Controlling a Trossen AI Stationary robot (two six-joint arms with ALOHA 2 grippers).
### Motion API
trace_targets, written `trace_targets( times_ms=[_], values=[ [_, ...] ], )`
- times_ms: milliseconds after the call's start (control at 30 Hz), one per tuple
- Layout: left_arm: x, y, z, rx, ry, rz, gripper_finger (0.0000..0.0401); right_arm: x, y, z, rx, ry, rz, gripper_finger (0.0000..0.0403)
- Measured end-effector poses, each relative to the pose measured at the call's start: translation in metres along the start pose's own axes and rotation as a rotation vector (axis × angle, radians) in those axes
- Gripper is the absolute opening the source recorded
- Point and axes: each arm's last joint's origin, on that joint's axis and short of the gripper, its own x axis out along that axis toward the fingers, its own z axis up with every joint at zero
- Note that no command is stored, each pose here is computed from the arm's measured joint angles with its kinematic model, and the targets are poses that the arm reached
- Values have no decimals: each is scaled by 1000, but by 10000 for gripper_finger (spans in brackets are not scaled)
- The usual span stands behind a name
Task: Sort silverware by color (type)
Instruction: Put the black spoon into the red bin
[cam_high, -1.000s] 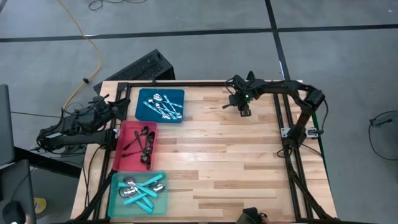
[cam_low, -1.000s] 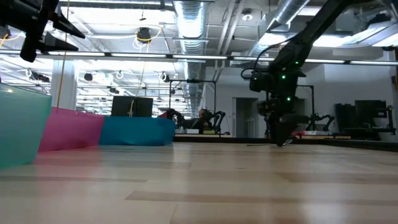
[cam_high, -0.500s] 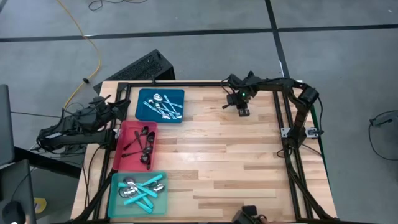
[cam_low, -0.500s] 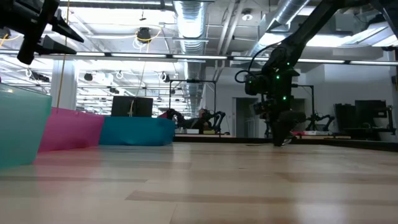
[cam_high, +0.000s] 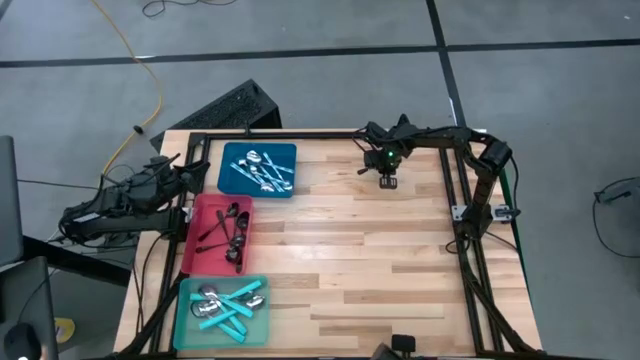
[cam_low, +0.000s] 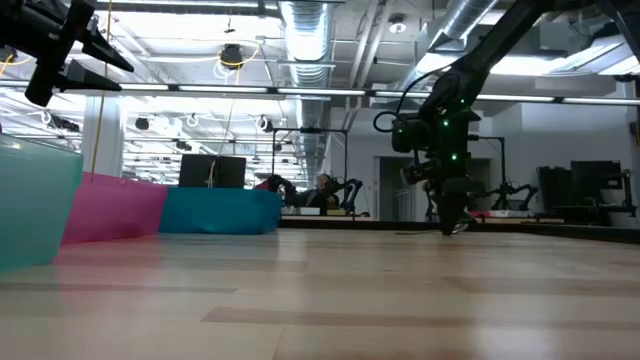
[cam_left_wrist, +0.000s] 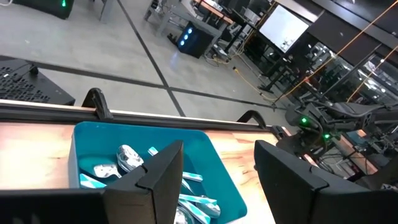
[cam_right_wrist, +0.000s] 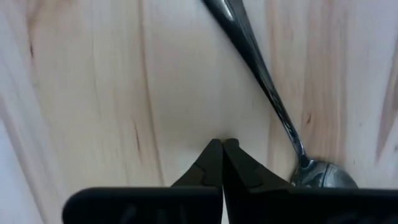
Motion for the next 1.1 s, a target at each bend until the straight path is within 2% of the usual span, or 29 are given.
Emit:
trace_targets(
  times_ms=[333,533,767,867,1100],
  values=[
    [0,0,0,2,4,-3,183,-5,16,10,104,-10,-27,16],
    [0,0,0,5,7,-3,183,-21,24,19,161,-131,23,15],
    [0,2,-2,23,20,10,183,-39,38,24,133,-174,4,15],
    [0,2,-2,22,20,10,183,-47,41,24,121,-195,1,33],
    [0,2,-2,23,20,10,183,-64,18,8,119,-213,-80,119]
  ],
)
